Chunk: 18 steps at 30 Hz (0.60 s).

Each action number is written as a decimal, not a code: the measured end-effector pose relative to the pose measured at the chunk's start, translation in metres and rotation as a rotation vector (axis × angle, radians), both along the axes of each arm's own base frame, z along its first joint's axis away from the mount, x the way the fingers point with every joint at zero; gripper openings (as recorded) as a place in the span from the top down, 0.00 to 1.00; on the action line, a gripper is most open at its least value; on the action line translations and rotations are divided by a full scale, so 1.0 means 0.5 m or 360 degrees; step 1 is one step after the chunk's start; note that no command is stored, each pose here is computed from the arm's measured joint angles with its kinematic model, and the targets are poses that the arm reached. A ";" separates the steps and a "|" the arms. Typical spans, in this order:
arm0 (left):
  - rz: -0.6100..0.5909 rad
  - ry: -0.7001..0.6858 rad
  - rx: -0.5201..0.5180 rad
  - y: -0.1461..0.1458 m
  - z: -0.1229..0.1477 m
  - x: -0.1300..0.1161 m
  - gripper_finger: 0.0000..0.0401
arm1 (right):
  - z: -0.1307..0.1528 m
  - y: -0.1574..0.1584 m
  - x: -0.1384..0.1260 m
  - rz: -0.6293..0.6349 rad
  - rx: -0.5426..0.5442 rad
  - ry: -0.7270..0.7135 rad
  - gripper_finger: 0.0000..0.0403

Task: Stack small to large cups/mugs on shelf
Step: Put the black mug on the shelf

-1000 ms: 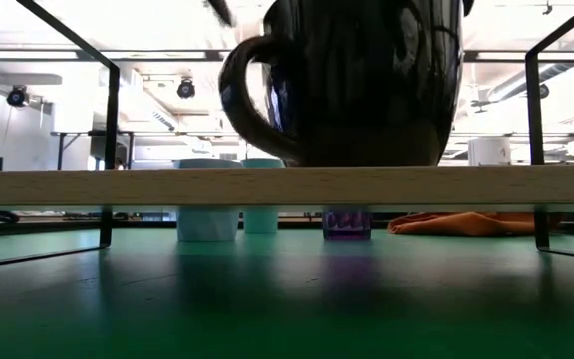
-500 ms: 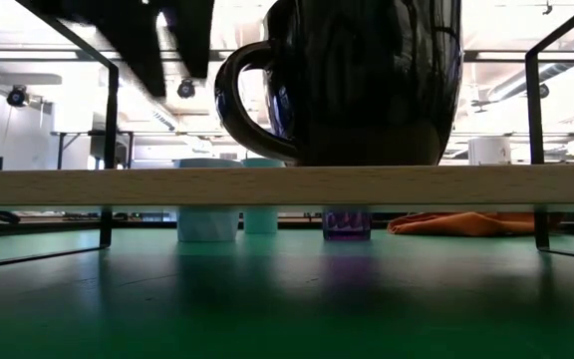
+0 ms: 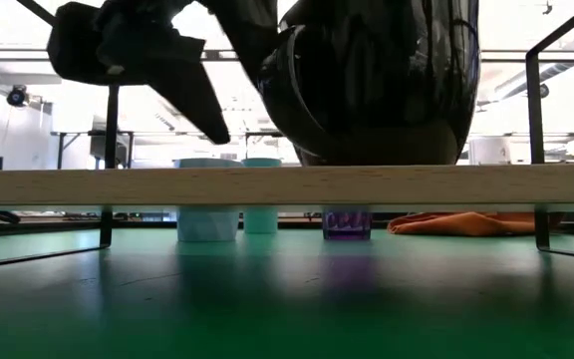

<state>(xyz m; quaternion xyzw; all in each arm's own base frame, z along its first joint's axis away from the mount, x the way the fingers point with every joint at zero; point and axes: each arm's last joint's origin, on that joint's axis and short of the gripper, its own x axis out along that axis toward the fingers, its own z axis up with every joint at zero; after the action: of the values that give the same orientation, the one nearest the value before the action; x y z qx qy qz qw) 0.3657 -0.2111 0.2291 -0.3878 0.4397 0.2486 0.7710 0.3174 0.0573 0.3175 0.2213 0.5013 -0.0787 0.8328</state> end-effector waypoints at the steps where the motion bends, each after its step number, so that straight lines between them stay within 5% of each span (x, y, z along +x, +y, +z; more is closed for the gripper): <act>1: -0.0015 -0.0017 -0.0003 -0.001 0.001 0.002 0.57 | -0.001 0.000 -0.002 0.0000 -0.0004 0.0019 0.98; 18: -0.0107 -0.0153 0.0056 -0.004 -0.012 0.014 0.57 | -0.012 0.015 -0.026 0.0064 0.0014 0.0200 0.91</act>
<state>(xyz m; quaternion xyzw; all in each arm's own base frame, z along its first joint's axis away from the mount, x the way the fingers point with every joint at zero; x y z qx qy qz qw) 0.3729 -0.2130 0.2231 -0.3707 0.4104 0.2114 0.8059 0.3044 0.0649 0.3115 0.2095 0.5574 -0.0734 0.8000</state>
